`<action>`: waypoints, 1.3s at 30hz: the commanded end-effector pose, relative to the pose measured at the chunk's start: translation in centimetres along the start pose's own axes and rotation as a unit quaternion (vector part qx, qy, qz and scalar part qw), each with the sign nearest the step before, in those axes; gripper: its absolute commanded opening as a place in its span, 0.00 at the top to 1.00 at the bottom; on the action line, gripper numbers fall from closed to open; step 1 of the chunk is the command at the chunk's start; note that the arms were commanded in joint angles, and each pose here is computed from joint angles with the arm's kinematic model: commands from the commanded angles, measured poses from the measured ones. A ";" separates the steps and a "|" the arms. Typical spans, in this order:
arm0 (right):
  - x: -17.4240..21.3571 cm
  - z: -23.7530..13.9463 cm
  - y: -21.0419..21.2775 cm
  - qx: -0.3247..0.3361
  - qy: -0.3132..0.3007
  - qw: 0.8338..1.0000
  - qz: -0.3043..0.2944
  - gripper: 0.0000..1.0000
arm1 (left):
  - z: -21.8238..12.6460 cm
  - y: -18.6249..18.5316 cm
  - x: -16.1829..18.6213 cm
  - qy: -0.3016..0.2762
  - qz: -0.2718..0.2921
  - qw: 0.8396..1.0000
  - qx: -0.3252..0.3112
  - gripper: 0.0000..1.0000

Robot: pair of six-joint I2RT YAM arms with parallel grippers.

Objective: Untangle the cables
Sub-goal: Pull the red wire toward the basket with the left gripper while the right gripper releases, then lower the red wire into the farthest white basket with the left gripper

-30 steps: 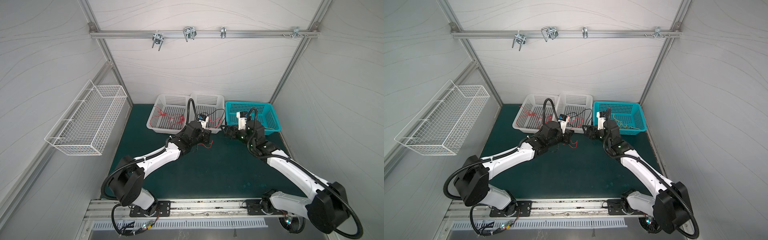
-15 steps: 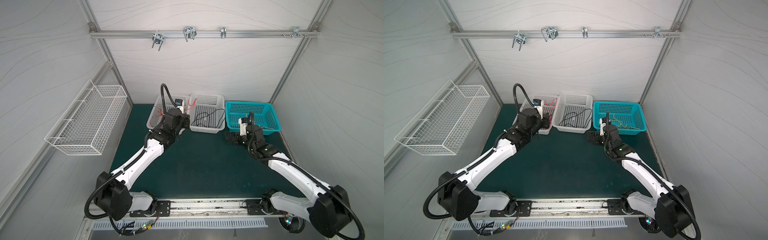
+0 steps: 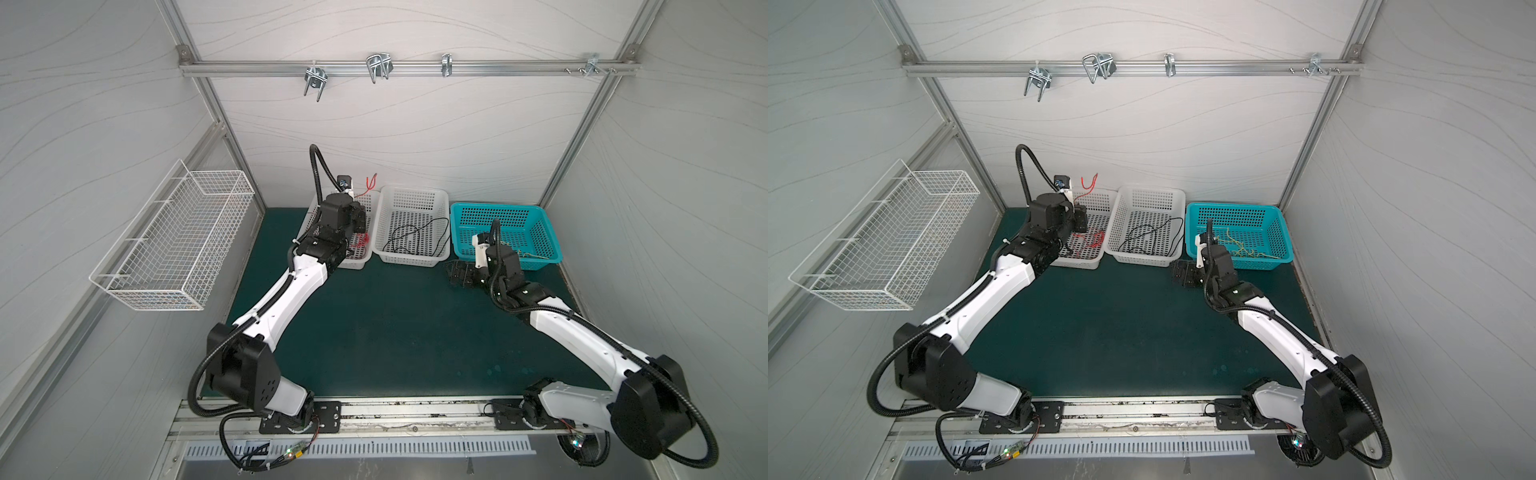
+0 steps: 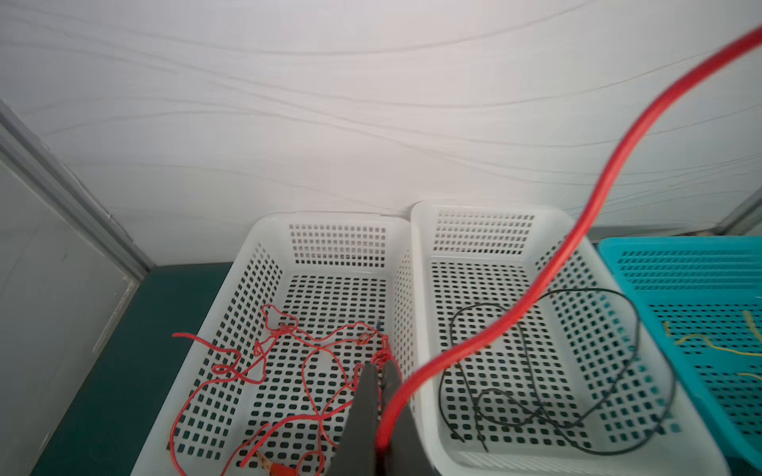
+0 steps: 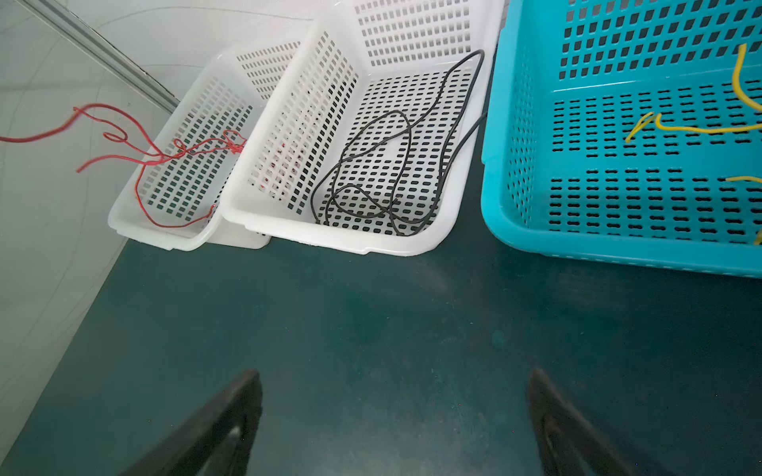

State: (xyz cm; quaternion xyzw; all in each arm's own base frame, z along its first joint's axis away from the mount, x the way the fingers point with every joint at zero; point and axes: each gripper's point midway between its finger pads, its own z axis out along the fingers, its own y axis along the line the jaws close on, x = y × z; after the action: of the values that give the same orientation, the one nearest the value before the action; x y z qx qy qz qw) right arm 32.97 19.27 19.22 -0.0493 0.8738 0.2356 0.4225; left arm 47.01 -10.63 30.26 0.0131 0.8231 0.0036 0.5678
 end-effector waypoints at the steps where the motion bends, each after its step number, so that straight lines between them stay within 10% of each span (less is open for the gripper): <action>1: -0.5 -0.1 0.8 -0.011 0.000 1.000 0.004 0.01 | 3.2 1.9 2.4 0.055 -0.009 0.998 -0.040 1.00; 22: -0.1 0.6 0.3 -0.001 0.006 1.000 -0.004 0.01 | 10.0 1.6 14.0 0.230 -0.022 0.971 -0.063 1.00; 31: -0.2 0.0 -0.1 0.008 -0.001 1.000 -0.010 0.01 | 9.9 2.8 14.2 0.243 -0.048 0.967 -0.064 0.63; 39: 0.0 -0.1 -0.4 0.016 -0.001 1.000 -0.010 0.01 | 9.4 2.5 13.1 0.238 -0.078 0.968 -0.032 0.50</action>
State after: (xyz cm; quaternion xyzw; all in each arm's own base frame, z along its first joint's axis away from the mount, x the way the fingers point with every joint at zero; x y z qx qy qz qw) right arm 33.31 19.16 18.68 -0.0487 0.8780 0.2250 0.4197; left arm 50.37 -7.05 12.19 -0.0695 0.9407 0.0181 0.3315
